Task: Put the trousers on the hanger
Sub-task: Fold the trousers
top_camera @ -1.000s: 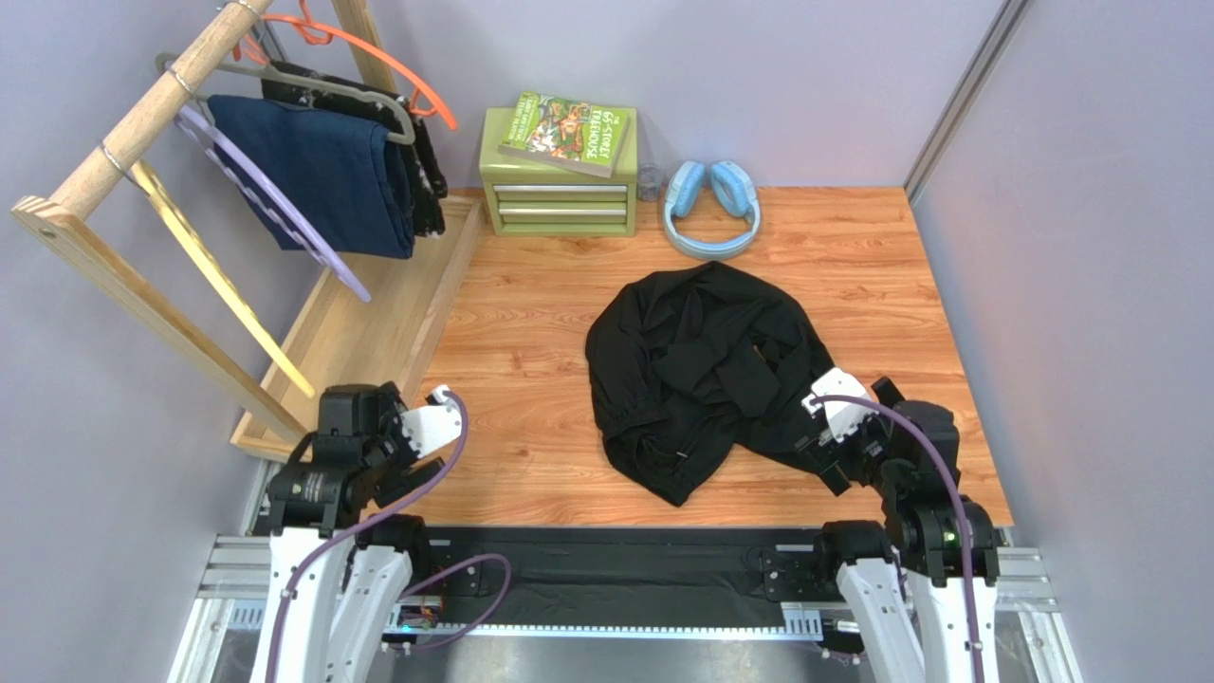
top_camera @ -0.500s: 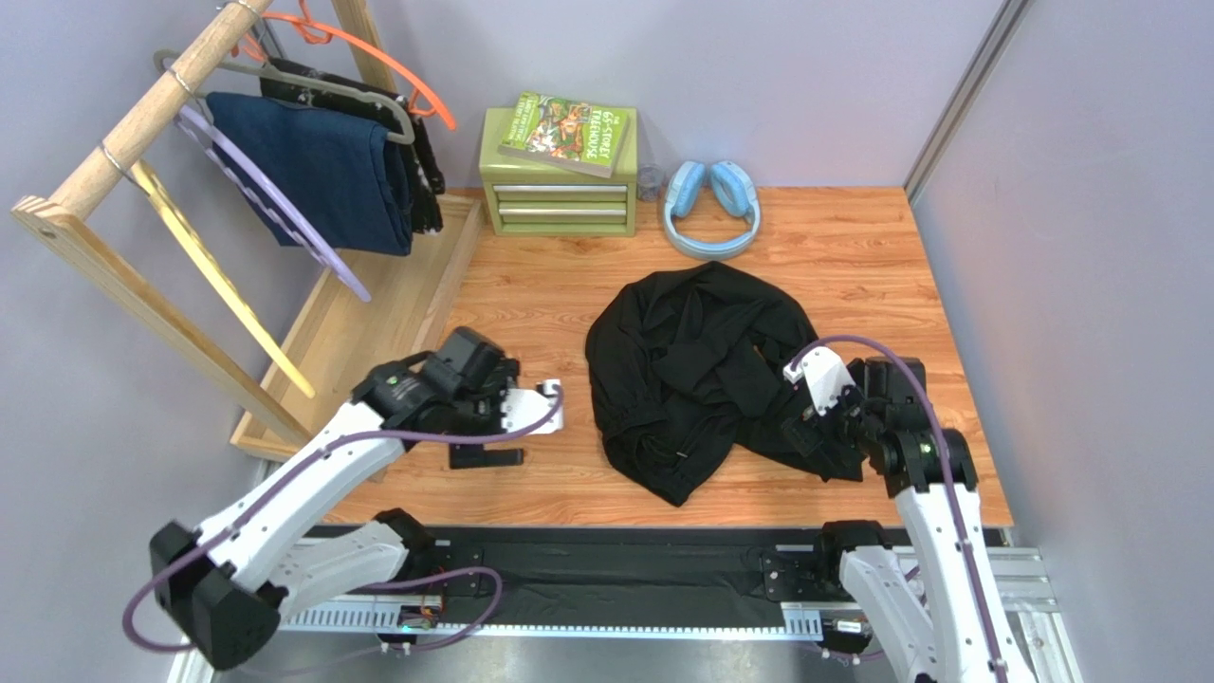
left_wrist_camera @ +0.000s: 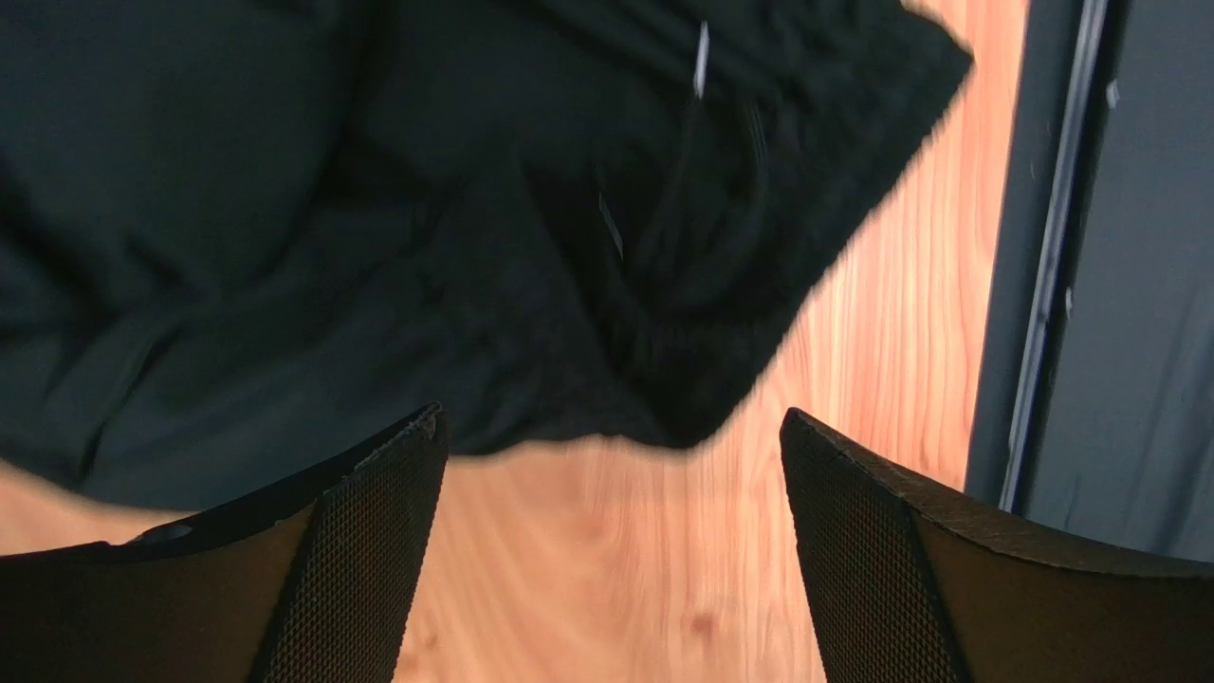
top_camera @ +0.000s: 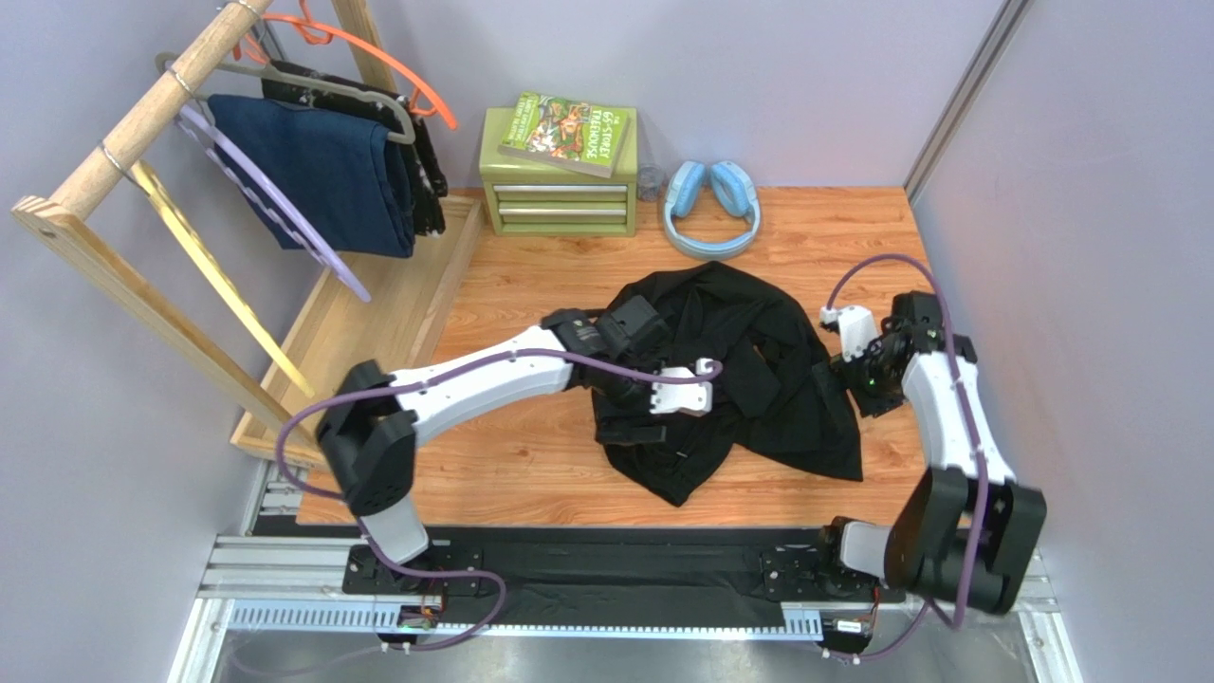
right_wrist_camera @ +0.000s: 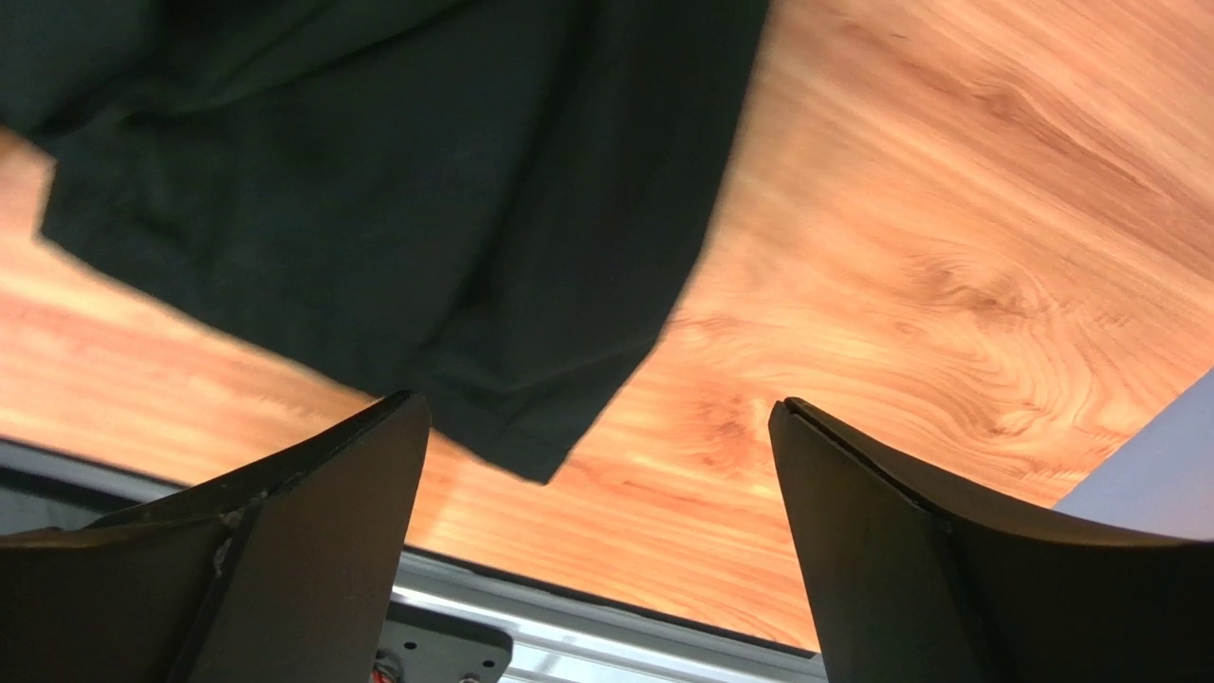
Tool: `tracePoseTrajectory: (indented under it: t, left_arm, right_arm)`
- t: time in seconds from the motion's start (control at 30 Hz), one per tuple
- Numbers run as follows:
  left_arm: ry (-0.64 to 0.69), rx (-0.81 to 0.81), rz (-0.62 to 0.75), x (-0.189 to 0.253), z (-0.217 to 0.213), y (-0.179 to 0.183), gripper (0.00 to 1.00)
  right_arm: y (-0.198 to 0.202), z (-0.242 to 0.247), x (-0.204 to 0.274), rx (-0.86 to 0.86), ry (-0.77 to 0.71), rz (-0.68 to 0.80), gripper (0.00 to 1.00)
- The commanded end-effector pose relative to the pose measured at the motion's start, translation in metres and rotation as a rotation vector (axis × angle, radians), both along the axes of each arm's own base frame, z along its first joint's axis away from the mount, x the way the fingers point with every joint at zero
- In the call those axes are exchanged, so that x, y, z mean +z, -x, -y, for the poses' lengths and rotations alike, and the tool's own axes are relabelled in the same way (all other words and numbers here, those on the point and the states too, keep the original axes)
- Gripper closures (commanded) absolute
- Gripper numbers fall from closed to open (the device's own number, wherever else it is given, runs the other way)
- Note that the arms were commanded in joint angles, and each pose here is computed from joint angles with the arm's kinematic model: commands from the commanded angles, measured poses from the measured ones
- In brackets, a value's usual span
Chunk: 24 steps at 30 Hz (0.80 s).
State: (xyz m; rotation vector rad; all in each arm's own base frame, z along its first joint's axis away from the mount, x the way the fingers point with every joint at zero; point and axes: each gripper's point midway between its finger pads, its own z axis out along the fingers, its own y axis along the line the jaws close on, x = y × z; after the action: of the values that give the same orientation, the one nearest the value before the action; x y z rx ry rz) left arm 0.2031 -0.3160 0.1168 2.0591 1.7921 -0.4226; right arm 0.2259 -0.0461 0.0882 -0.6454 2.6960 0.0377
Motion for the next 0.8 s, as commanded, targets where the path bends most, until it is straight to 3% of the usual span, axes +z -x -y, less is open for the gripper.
tracePoseTrajectory:
  t: [0.0, 0.2, 0.23, 0.3, 0.33, 0.4, 0.43, 0.47, 0.5, 0.53, 0.57, 0.77]
  left_arm:
    - [0.040, 0.104, -0.039, -0.018, 0.043, -0.015, 0.09]
    - [-0.045, 0.212, 0.048, -0.057, 0.045, -0.047, 0.17]
    - [-0.049, 0.219, 0.064, -0.060, 0.045, -0.051, 0.24]
    - [-0.067, 0.251, 0.081, -0.065, 0.038, -0.055, 0.30]
    - [-0.074, 0.268, 0.082, -0.067, 0.034, -0.059, 0.41]
    - [-0.076, 0.303, 0.090, -0.061, 0.027, -0.066, 0.51]
    - [-0.084, 0.333, 0.078, -0.058, 0.016, -0.071, 0.68]
    - [-0.067, 0.352, 0.080, -0.047, 0.011, -0.074, 0.74]
    - [-0.058, 0.367, 0.072, -0.040, 0.005, -0.076, 0.83]
    - [-0.075, 0.401, 0.055, -0.036, -0.012, -0.079, 1.00]
    - [-0.056, 0.420, 0.063, -0.020, -0.021, -0.081, 1.00]
    - [-0.076, 0.507, 0.036, 0.018, -0.107, -0.086, 1.00]
  right_arm:
    - [-0.027, 0.017, -0.010, -0.075, -0.066, -0.039, 0.06]
    - [-0.043, 0.018, -0.045, -0.134, -0.117, -0.137, 0.10]
    - [-0.045, 0.018, -0.049, -0.146, -0.128, -0.147, 0.11]
    - [-0.051, 0.017, -0.054, -0.157, -0.147, -0.167, 0.14]
    - [-0.050, 0.016, -0.063, -0.162, -0.161, -0.197, 0.15]
    - [-0.052, 0.014, -0.069, -0.170, -0.174, -0.214, 0.22]
    - [-0.053, 0.014, -0.074, -0.170, -0.182, -0.231, 0.29]
    - [-0.053, 0.015, -0.075, -0.172, -0.181, -0.236, 0.51]
    - [-0.053, 0.015, -0.077, -0.172, -0.178, -0.243, 0.65]
    - [-0.054, 0.017, -0.077, -0.174, -0.171, -0.245, 0.77]
    - [-0.052, 0.020, -0.076, -0.174, -0.165, -0.250, 1.00]
    - [-0.059, 0.079, -0.041, -0.193, -0.028, -0.153, 1.00]
